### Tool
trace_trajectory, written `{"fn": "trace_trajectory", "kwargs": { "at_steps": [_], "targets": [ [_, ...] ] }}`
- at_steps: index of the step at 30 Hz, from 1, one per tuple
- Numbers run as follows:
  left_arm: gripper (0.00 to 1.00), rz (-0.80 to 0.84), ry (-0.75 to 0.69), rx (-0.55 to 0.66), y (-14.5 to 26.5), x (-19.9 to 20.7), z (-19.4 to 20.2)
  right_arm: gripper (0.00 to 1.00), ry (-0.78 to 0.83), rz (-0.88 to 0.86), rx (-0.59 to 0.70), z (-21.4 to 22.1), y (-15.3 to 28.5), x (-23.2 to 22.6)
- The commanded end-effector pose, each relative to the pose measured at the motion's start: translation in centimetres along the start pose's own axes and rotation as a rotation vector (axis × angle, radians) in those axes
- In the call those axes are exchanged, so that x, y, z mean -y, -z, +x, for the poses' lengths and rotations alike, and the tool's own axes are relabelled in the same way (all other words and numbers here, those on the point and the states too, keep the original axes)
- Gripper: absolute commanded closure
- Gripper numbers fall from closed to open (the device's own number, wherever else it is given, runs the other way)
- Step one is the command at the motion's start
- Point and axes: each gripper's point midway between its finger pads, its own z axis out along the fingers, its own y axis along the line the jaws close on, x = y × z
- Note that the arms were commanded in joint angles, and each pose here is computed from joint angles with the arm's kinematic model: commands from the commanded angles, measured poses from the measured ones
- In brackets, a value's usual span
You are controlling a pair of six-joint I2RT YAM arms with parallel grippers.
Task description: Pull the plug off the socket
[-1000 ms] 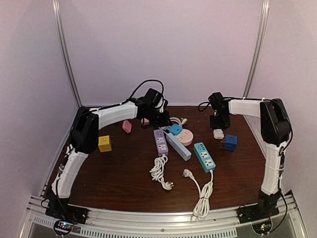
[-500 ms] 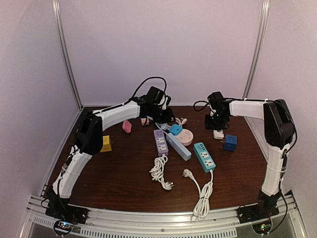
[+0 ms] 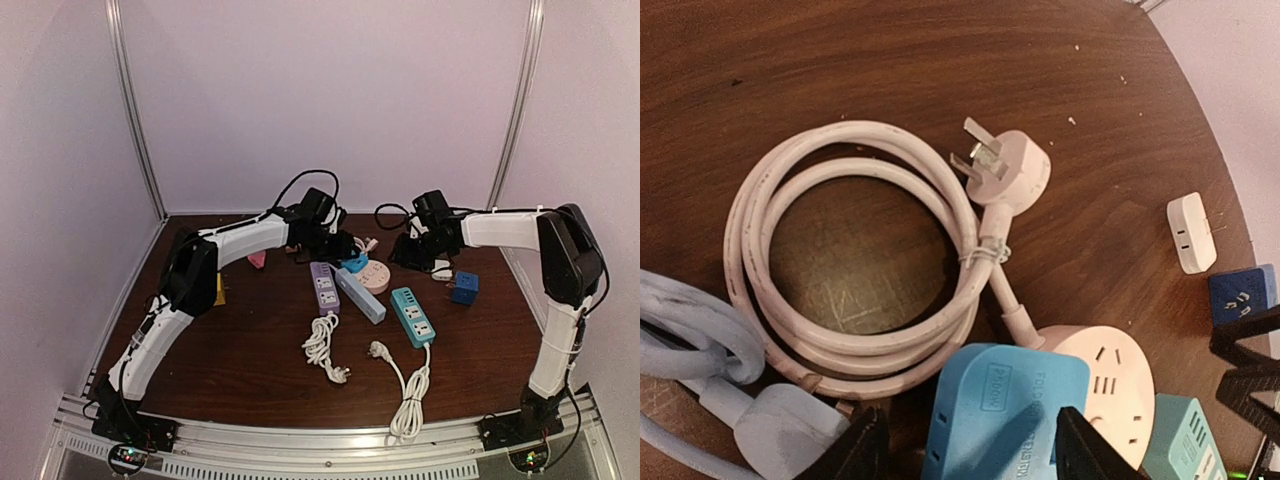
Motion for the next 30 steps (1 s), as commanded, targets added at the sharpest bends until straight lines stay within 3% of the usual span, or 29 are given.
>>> {"fn": "trace_trajectory", "kwargs": {
  "at_steps": [1, 12, 30],
  "targets": [
    [0.42, 0.089, 0.043, 0.01, -0.5, 1.1, -0.2, 0.6, 0.016, -0.084, 0.007, 0.9, 0.4, -3.0],
    [0.55, 0.199, 0.117, -0.004, 1.2, 4.1, 0.3, 0.6, 0.052, -0.086, -0.017, 4.0, 0.9, -2.6],
    [0.69, 0.261, 0.102, 0.001, 2.3, 7.6, 0.9, 0.62, -0.092, -0.14, 0.023, 1.3, -1.4, -2.8]
  ]
}}
